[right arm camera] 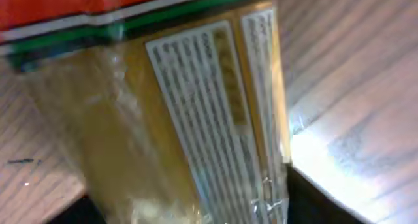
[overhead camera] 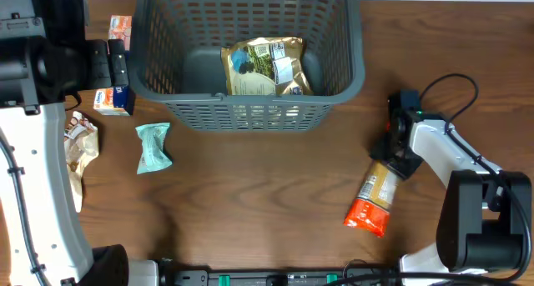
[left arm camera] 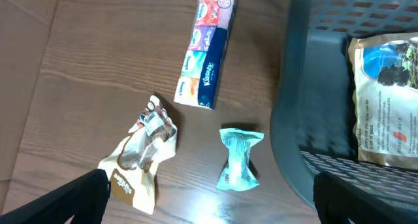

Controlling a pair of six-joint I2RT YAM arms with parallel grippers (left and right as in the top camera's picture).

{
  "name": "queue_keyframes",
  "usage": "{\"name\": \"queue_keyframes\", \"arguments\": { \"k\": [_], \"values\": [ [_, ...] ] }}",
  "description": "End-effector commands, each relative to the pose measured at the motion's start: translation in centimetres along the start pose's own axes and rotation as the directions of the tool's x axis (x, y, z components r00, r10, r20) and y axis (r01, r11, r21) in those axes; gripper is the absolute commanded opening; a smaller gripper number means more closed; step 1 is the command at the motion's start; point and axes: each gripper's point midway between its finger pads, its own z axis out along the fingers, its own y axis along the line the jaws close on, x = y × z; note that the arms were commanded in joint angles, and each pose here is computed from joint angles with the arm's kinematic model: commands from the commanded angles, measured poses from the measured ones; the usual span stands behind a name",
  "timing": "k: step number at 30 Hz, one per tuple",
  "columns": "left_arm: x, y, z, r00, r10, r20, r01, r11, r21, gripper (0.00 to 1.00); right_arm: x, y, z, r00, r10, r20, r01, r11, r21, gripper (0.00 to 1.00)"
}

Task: Pack container
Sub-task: 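Grasp the orange-labelled pasta packet with the right gripper, then carry the pasta packet into the basket and release it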

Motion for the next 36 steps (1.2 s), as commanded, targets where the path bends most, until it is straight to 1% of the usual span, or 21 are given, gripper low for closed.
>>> {"name": "queue_keyframes", "arguments": {
  "k": [1,2,5,8,11,14,16,19,21,22,23,26,27,28,30,32,34,36],
  "values": [
    [0.1,0.3,-0.3,1.000,-0.013,0.004,0.013,1.000,-0.007,0.99,1.2,-0.6,1.6,0.998,-0.023,-0.053,0.025,0.999,0.034,0.36],
    [0.1,0.3,-0.3,1.000,-0.013,0.004,0.013,1.000,-0.007,0.99,1.1,-0.5,1.5,0.998,-0.030,-0.053,0.031,0.999,0.027,0.32],
    [0.1,0.3,-0.3,1.000,-0.013,0.004,0.013,1.000,-0.007,0.99,0.4,0.3,0.9,0.998,-0.057,-0.042,0.057,0.998,0.000,0.02],
    [0.1,0.3,-0.3,1.000,-0.013,0.004,0.013,1.000,-0.007,0.99,-1.4,2.0,-0.8,0.994,-0.106,-0.014,0.105,0.993,-0.060,0.01],
    [0.1,0.3,-0.3,1.000,-0.013,0.004,0.013,1.000,-0.007,0.99,-4.4,3.5,-3.9,0.990,-0.131,0.045,0.136,0.985,-0.108,0.01],
    [0.1,0.3,-0.3,1.000,-0.013,0.004,0.013,1.000,-0.007,0.99,-8.1,4.7,-8.4,0.982,-0.140,0.130,0.159,0.975,-0.154,0.01],
    [0.1,0.3,-0.3,1.000,-0.013,0.004,0.013,1.000,-0.007,0.99,-10.7,5.4,-12.2,0.968,-0.146,0.204,0.184,0.966,-0.184,0.01],
    [0.1,0.3,-0.3,1.000,-0.013,0.004,0.013,1.000,-0.007,0.99,-13.7,6.4,-18.3,0.924,-0.181,0.336,0.263,0.940,-0.216,0.01],
    [0.1,0.3,-0.3,1.000,-0.014,0.004,0.014,1.000,-0.007,0.99,-15.2,7.1,-22.7,0.868,-0.228,0.441,0.349,0.912,-0.216,0.01],
    [0.1,0.3,-0.3,1.000,-0.014,0.004,0.014,1.000,-0.007,0.99,-15.8,7.5,-25.3,0.823,-0.263,0.504,0.410,0.889,-0.205,0.01],
    [0.1,0.3,-0.3,1.000,-0.014,0.004,0.014,1.000,-0.007,0.99,-16.0,7.9,-26.8,0.791,-0.285,0.542,0.448,0.873,-0.194,0.01],
    [0.1,0.3,-0.3,1.000,-0.014,0.004,0.014,1.000,-0.007,0.99,-15.8,9.4,-32.6,0.619,-0.401,0.675,0.619,0.778,-0.107,0.01],
    [0.1,0.3,-0.3,1.000,-0.014,0.004,0.014,1.000,-0.007,0.99,-15.2,10.2,-34.4,0.549,-0.439,0.711,0.677,0.732,-0.071,0.01],
    [0.1,0.3,-0.3,1.000,-0.014,0.004,0.014,1.000,-0.007,0.99,-14.5,11.1,-36.3,0.458,-0.481,0.748,0.739,0.673,-0.019,0.01],
    [0.1,0.3,-0.3,1.000,-0.014,0.004,0.014,1.000,-0.007,0.98,-13.0,12.6,-38.9,0.302,-0.539,0.786,0.812,0.577,0.083,0.01],
    [0.1,0.3,-0.3,1.000,-0.013,0.004,0.013,1.000,-0.007,0.99,-11.3,14.3,-41.8,0.099,-0.585,0.805,0.857,0.462,0.231,0.01],
    [0.1,0.3,-0.3,1.000,-0.013,0.004,0.013,1.000,-0.007,0.99,-9.9,15.8,-44.4,-0.043,-0.586,0.809,0.844,0.412,0.343,0.01],
    [0.1,0.3,-0.3,1.000,-0.013,0.004,0.013,1.000,-0.007,0.99,-8.6,17.4,-46.9,-0.164,-0.565,0.808,0.815,0.384,0.434,0.01]
  ]
}}
